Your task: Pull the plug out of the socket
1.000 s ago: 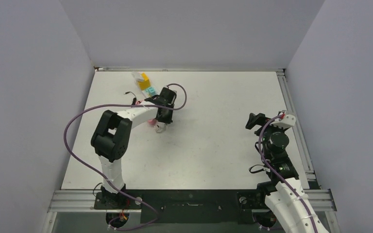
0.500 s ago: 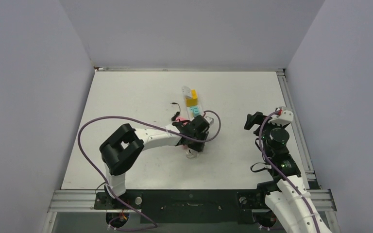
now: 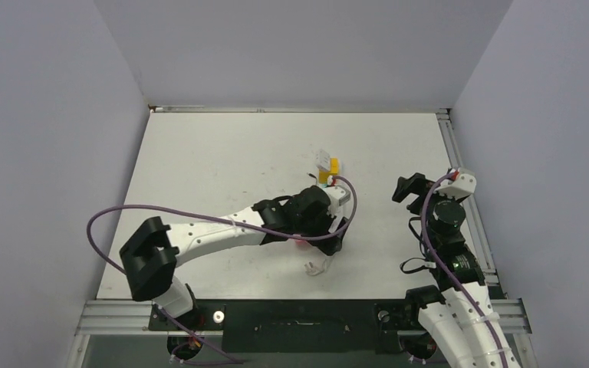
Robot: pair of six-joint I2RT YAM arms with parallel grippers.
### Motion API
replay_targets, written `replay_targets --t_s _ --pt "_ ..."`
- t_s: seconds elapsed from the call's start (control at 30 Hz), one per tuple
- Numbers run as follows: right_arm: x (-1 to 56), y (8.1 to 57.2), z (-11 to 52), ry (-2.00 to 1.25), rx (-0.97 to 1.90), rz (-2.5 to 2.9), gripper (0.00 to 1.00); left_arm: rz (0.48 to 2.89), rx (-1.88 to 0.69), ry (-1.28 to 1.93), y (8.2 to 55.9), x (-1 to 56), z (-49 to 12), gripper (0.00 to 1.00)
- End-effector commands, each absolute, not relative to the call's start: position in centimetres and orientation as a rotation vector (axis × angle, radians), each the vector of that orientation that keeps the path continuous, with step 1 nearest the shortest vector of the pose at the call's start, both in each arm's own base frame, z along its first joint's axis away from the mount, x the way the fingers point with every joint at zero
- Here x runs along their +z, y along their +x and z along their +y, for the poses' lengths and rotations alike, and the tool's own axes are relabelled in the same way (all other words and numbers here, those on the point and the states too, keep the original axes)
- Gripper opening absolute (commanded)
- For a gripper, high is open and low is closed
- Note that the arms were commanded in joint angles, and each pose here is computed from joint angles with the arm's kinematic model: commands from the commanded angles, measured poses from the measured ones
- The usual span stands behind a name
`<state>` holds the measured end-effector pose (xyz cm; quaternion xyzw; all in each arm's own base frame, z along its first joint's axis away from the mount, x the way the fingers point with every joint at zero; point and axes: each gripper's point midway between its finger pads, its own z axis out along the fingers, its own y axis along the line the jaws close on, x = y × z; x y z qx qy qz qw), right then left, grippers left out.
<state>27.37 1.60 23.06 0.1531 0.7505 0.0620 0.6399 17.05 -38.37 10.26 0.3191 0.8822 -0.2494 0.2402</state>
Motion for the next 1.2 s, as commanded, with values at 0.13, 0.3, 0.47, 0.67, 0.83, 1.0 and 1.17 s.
replay_targets --t_s 0.13,0.3,0.47,0.67,0.83,1.0,1.17 --pt "22.9 27.8 2.1 0.368 0.161 1.792 0.90 2.054 -0.837 0.838 19.1 21.0 -37.9 0.88" --pt "21.6 28.4 4.2 0.329 0.256 1.876 0.90 2.034 -0.866 0.583 24.8 23.8 -33.4 0.94" --pt "19.6 29.0 6.0 0.361 0.335 1.985 0.93 2.085 -0.810 0.345 30.6 23.7 -28.2 0.96" --pt "16.9 28.8 10.4 0.389 0.448 2.076 0.92 2.162 -0.780 0.246 33.1 21.6 -26.3 0.96" --pt "16.7 27.9 14.4 0.334 0.371 2.098 0.97 2.231 -0.755 0.197 34.1 19.5 -25.6 0.96" --pt "16.8 26.9 19.9 0.238 0.310 2.120 0.95 2.270 -0.749 0.178 34.7 18.3 -25.6 0.95" --pt "17.4 26.0 25.3 0.118 0.229 2.111 0.94 2.319 -0.711 0.130 35.9 16.9 -24.5 0.95"
